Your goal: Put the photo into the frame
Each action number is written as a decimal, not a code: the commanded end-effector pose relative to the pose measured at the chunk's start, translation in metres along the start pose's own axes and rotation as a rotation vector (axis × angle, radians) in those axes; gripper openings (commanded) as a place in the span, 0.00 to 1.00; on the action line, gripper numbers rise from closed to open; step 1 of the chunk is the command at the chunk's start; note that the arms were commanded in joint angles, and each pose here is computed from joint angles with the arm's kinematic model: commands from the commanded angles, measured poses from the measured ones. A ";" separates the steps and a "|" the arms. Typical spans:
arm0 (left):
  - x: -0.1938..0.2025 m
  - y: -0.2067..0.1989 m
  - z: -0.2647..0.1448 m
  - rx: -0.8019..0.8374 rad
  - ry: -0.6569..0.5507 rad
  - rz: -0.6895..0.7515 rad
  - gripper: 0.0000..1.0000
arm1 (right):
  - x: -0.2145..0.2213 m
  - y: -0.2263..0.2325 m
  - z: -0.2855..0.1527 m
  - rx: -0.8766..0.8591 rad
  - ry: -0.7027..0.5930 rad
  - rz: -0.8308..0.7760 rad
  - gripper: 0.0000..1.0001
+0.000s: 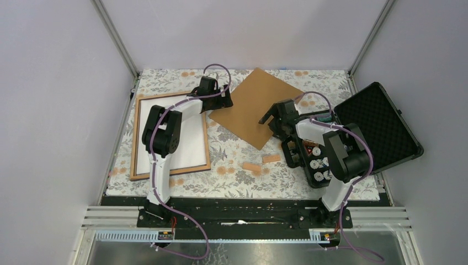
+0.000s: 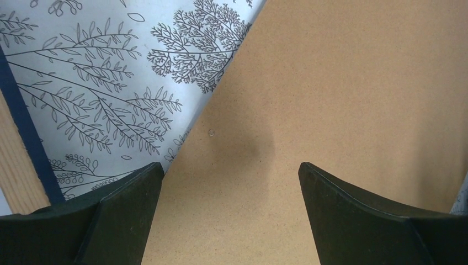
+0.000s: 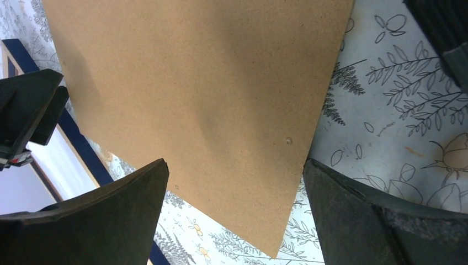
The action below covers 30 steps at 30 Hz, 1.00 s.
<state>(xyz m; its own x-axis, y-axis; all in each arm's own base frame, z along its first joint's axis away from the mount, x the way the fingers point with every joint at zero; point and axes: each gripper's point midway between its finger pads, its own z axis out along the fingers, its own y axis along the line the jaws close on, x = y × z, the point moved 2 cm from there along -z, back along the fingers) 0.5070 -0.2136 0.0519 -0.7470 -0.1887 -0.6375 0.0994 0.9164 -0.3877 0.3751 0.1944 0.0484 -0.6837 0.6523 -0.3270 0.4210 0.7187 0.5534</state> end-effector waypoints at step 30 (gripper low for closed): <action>0.109 -0.044 -0.024 0.231 0.194 -0.163 0.91 | -0.041 0.157 -0.139 -0.806 -0.200 0.080 1.00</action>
<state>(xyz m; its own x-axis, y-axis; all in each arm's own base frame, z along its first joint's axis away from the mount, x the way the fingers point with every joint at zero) 0.5016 -0.1999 0.0496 -0.6208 -0.3097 -0.7202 0.0958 0.8818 -0.4618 0.3725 0.2211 0.1655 -0.5966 0.7415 -0.3069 0.1445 0.4754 0.8678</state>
